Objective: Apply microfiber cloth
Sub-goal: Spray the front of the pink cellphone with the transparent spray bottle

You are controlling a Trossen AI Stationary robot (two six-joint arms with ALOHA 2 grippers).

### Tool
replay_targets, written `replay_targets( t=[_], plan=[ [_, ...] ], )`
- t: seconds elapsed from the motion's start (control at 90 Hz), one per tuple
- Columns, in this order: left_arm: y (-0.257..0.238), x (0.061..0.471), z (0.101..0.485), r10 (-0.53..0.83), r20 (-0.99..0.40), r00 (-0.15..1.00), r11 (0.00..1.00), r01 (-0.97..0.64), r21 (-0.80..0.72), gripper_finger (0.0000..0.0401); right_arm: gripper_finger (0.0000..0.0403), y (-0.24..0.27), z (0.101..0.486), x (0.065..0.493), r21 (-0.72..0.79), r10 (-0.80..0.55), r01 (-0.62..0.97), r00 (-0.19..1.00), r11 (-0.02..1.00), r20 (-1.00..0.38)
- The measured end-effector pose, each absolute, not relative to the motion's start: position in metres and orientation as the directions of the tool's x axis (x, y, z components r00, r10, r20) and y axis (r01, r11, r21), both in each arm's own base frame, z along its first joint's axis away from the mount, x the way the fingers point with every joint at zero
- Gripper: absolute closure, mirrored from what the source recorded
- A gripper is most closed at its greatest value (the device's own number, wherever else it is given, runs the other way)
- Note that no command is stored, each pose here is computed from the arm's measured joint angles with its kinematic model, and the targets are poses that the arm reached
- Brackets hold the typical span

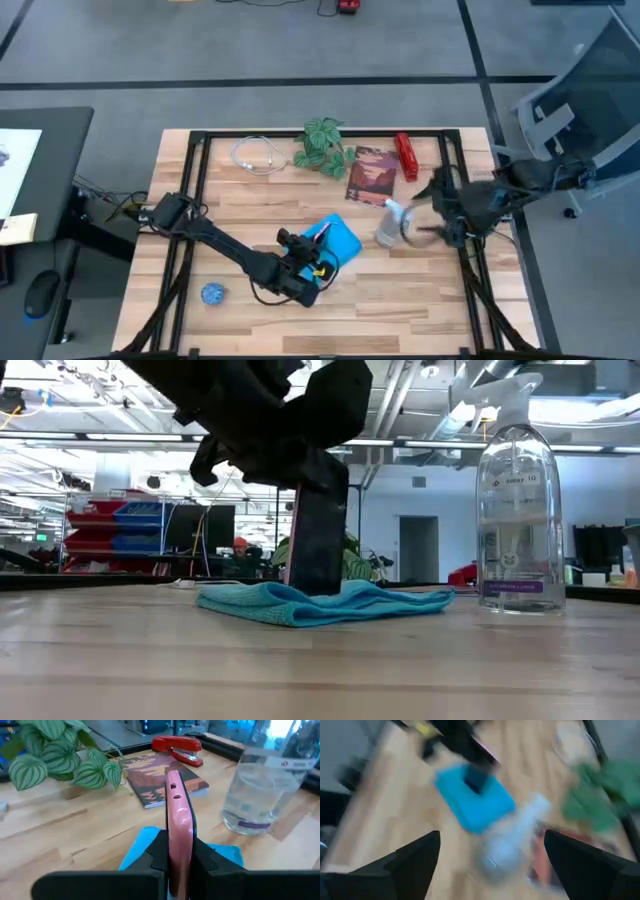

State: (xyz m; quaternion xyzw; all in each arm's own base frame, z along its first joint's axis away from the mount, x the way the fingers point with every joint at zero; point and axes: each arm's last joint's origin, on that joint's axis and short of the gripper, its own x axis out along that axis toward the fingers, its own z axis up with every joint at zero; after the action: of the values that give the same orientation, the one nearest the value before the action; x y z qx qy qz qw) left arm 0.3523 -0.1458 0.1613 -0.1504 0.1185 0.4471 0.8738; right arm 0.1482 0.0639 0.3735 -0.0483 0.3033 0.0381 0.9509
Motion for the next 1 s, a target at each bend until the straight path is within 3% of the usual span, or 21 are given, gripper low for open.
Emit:
replay_targets(
  t=[0.2, 0.489, 0.789, 1.0],
  plan=[
    [-0.145, 0.339, 0.145, 0.769, -0.308, 0.56, 0.513, -0.828, -0.225, 0.039, 0.007, 0.121, 0.353, 0.199, -0.091, 0.15, -0.221, 0.862, 0.971, -0.484],
    [-0.153, 0.334, 0.142, 0.758, -0.303, 0.577, 0.535, -0.816, -0.217, 0.039, 0.0086, 0.176, 0.269, 0.261, -0.077, 0.043, -0.122, 0.757, 0.99, -0.652],
    [-0.154, 0.333, 0.142, 0.758, -0.301, 0.579, 0.54, -0.815, -0.21, 0.039, 0.0111, 0.172, 0.214, 0.265, -0.292, -0.359, 0.211, 0.611, 0.933, -0.706],
    [-0.155, 0.334, 0.142, 0.756, -0.296, 0.583, 0.545, -0.812, -0.207, 0.039, 0.0112, 0.15, 0.2, 0.257, -0.396, -0.482, 0.276, 0.463, 0.876, -0.744]
  ],
)
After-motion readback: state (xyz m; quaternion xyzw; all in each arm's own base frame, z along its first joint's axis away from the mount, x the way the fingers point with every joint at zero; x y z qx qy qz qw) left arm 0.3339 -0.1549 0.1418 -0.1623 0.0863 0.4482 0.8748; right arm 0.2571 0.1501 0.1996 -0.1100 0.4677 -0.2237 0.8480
